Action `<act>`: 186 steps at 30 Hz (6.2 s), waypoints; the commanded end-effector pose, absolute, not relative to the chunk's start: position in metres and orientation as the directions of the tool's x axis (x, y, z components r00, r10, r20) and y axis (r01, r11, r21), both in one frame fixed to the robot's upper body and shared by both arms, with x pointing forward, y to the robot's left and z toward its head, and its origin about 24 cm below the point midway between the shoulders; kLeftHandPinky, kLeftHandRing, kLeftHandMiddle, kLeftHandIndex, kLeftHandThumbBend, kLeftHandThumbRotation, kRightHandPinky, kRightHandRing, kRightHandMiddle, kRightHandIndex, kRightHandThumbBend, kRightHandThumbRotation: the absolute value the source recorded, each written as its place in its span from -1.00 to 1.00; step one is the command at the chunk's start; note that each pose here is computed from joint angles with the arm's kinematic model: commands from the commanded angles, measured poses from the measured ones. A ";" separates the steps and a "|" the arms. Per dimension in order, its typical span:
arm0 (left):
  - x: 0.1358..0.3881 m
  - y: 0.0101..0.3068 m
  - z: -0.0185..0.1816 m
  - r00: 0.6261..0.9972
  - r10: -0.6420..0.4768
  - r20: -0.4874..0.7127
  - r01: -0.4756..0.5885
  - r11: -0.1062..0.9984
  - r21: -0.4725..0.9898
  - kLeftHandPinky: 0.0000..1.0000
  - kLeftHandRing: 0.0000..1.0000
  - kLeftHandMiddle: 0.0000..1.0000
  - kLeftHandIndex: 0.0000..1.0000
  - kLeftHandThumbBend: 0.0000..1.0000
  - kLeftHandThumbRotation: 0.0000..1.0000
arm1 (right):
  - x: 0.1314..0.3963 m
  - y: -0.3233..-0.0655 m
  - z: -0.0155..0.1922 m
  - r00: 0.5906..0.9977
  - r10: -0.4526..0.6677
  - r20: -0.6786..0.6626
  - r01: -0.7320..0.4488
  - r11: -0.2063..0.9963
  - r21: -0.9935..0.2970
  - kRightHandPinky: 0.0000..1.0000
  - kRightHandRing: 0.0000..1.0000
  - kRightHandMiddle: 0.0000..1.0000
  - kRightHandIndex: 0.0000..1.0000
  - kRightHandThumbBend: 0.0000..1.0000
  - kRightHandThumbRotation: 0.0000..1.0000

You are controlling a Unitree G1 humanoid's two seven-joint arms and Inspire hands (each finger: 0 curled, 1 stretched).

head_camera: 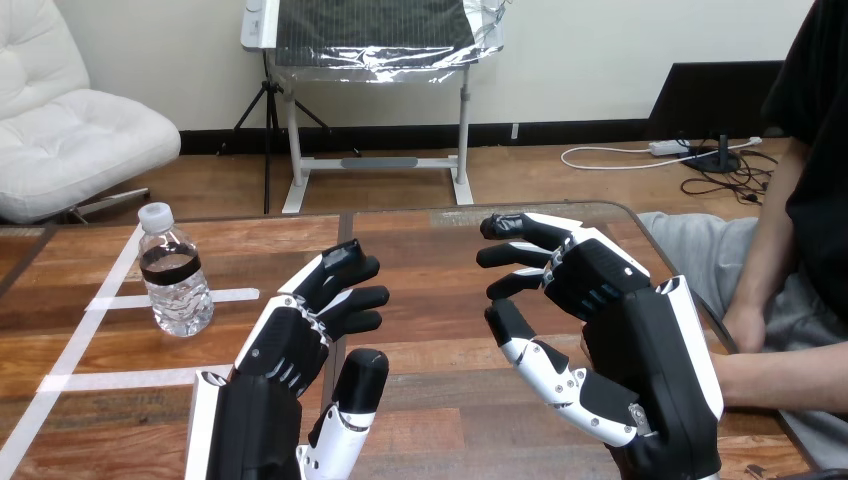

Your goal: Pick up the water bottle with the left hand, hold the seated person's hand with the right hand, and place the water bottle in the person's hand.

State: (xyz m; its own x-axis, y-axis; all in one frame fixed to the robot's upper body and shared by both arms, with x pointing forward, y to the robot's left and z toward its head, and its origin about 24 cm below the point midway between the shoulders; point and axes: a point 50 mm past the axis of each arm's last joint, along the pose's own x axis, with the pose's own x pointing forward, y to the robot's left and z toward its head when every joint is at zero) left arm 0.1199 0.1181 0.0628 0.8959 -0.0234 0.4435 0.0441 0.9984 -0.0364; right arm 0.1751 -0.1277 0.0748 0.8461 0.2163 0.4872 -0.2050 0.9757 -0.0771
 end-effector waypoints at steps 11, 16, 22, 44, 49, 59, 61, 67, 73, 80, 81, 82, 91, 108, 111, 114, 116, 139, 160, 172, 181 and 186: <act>0.129 0.118 0.080 0.848 0.074 0.524 -0.017 0.993 -0.113 0.38 0.46 0.57 0.60 -0.02 0.23 | 0.182 -0.125 0.091 0.802 0.193 0.566 -0.199 0.979 -0.051 0.10 0.35 0.49 0.36 -0.09 -1.00; 0.128 0.123 0.082 0.841 0.078 0.536 -0.027 0.994 -0.103 0.39 0.47 0.57 0.62 -0.05 0.23 | 0.182 -0.125 0.090 0.801 0.193 0.566 -0.203 0.978 -0.047 0.10 0.36 0.49 0.36 -0.09 -1.00; 0.129 0.129 0.086 0.819 0.100 0.565 -0.073 0.995 -0.070 0.39 0.47 0.57 0.63 -0.10 0.21 | 0.182 -0.125 0.090 0.800 0.195 0.568 -0.200 0.978 -0.055 0.10 0.36 0.49 0.37 -0.09 -1.00; 0.135 0.151 0.097 0.723 0.217 0.656 -0.314 0.949 0.032 0.49 0.60 0.64 0.68 -0.10 -0.39 | 0.182 -0.124 0.090 0.802 0.192 0.566 -0.200 0.979 -0.049 0.10 0.35 0.48 0.36 -0.09 -1.00; 0.137 0.155 0.098 0.704 0.226 0.673 -0.359 0.931 0.063 0.49 0.60 0.65 0.68 -0.06 -0.42 | 0.182 -0.123 0.090 0.801 0.192 0.567 -0.199 0.979 -0.050 0.10 0.35 0.49 0.36 -0.09 -1.00; 0.141 0.164 0.101 0.683 0.229 0.694 -0.477 0.859 0.186 0.50 0.62 0.66 0.69 -0.05 -0.40 | 0.181 -0.124 0.090 0.805 0.189 0.563 -0.193 0.980 -0.054 0.10 0.36 0.49 0.37 -0.09 -1.00; 0.142 0.165 0.101 0.682 0.232 0.694 -0.497 0.843 0.207 0.51 0.63 0.67 0.69 -0.05 -0.36 | 0.181 -0.124 0.090 0.805 0.189 0.563 -0.192 0.980 -0.056 0.10 0.36 0.49 0.37 -0.09 -1.00; 0.146 0.170 0.101 0.679 0.226 0.699 -0.532 0.807 0.257 0.56 0.67 0.72 0.72 -0.06 -0.39 | 0.180 -0.124 0.089 0.804 0.190 0.564 -0.191 0.980 -0.058 0.10 0.36 0.49 0.37 -0.10 -1.00; 0.149 0.175 0.101 0.680 0.227 0.697 -0.552 0.784 0.283 0.61 0.70 0.74 0.74 -0.04 -0.48 | 0.180 -0.124 0.089 0.803 0.190 0.564 -0.192 0.980 -0.058 0.10 0.35 0.49 0.37 -0.10 -1.00; 0.156 0.181 0.101 0.675 0.225 0.703 -0.579 0.752 0.316 0.70 0.76 0.78 0.75 0.01 -0.52 | 0.181 -0.124 0.089 0.804 0.190 0.564 -0.193 0.980 -0.056 0.09 0.35 0.48 0.37 -0.10 -1.00; 0.156 0.182 0.101 0.675 0.226 0.702 -0.581 0.749 0.318 0.71 0.77 0.78 0.75 0.03 -0.51 | 0.181 -0.124 0.089 0.803 0.190 0.564 -0.194 0.980 -0.054 0.09 0.35 0.48 0.37 -0.10 -1.00; 0.157 0.182 0.101 0.675 0.227 0.702 -0.583 0.747 0.319 0.72 0.78 0.79 0.75 0.04 -0.51 | 0.181 -0.124 0.089 0.803 0.190 0.565 -0.195 0.979 -0.052 0.09 0.35 0.49 0.37 -0.10 -1.00; 0.167 0.190 0.102 0.661 0.203 0.723 -0.611 0.704 0.361 0.79 0.84 0.83 0.78 0.09 -0.46 | 0.181 -0.123 0.089 0.806 0.186 0.562 -0.192 0.980 -0.050 0.09 0.35 0.49 0.37 -0.09 -1.00; 0.179 0.201 0.101 0.663 0.175 0.728 -0.680 0.548 0.488 0.81 0.89 0.88 0.86 0.09 -0.40 | 0.182 -0.123 0.089 0.805 0.189 0.562 -0.193 0.980 -0.053 0.09 0.35 0.49 0.37 -0.09 -1.00; 0.182 0.204 0.100 0.673 0.177 0.718 -0.688 0.506 0.520 0.77 0.88 0.88 0.86 0.09 -0.38 | 0.183 -0.123 0.089 0.803 0.193 0.564 -0.196 0.979 -0.055 0.10 0.35 0.50 0.37 -0.10 -1.00; 0.185 0.207 0.098 0.681 0.173 0.711 -0.694 0.465 0.551 0.71 0.86 0.88 0.85 0.09 -0.34 | 0.183 -0.123 0.089 0.801 0.193 0.566 -0.199 0.979 -0.053 0.10 0.36 0.50 0.37 -0.11 -1.00; 0.186 0.209 0.097 0.691 0.184 0.699 -0.696 0.428 0.576 0.68 0.85 0.88 0.85 0.09 -0.31 | 0.184 -0.123 0.089 0.801 0.193 0.567 -0.198 0.979 -0.053 0.10 0.36 0.51 0.37 -0.11 -1.00; 0.212 0.230 0.093 0.770 0.133 0.624 -0.636 0.233 0.736 0.72 0.79 0.83 0.76 0.04 -0.23 | 0.186 -0.122 0.089 0.803 0.191 0.565 -0.192 0.980 -0.057 0.09 0.37 0.49 0.36 -0.10 -1.00; 0.239 0.242 0.084 0.809 0.082 0.582 -0.588 0.114 0.801 0.72 0.73 0.79 0.71 0.04 -0.07 | 0.186 -0.123 0.089 0.801 0.190 0.567 -0.190 0.980 -0.060 0.10 0.36 0.48 0.35 -0.09 -1.00; 0.252 0.244 0.083 0.824 0.057 0.563 -0.566 0.075 0.821 0.76 0.75 0.79 0.74 0.01 0.22 | 0.186 -0.123 0.089 0.806 0.186 0.562 -0.185 0.981 -0.060 0.11 0.37 0.49 0.35 -0.08 -1.00; 0.258 0.243 0.082 0.834 0.047 0.549 -0.551 0.068 0.831 0.78 0.76 0.79 0.75 -0.01 0.23 | 0.186 -0.123 0.089 0.805 0.185 0.564 -0.184 0.981 -0.059 0.11 0.37 0.49 0.34 -0.08 -1.00; 0.260 0.242 0.082 0.841 0.048 0.538 -0.540 0.075 0.838 0.78 0.77 0.80 0.75 -0.01 0.25 | 0.186 -0.123 0.089 0.805 0.189 0.562 -0.186 0.981 -0.063 0.10 0.37 0.49 0.34 -0.08 -1.00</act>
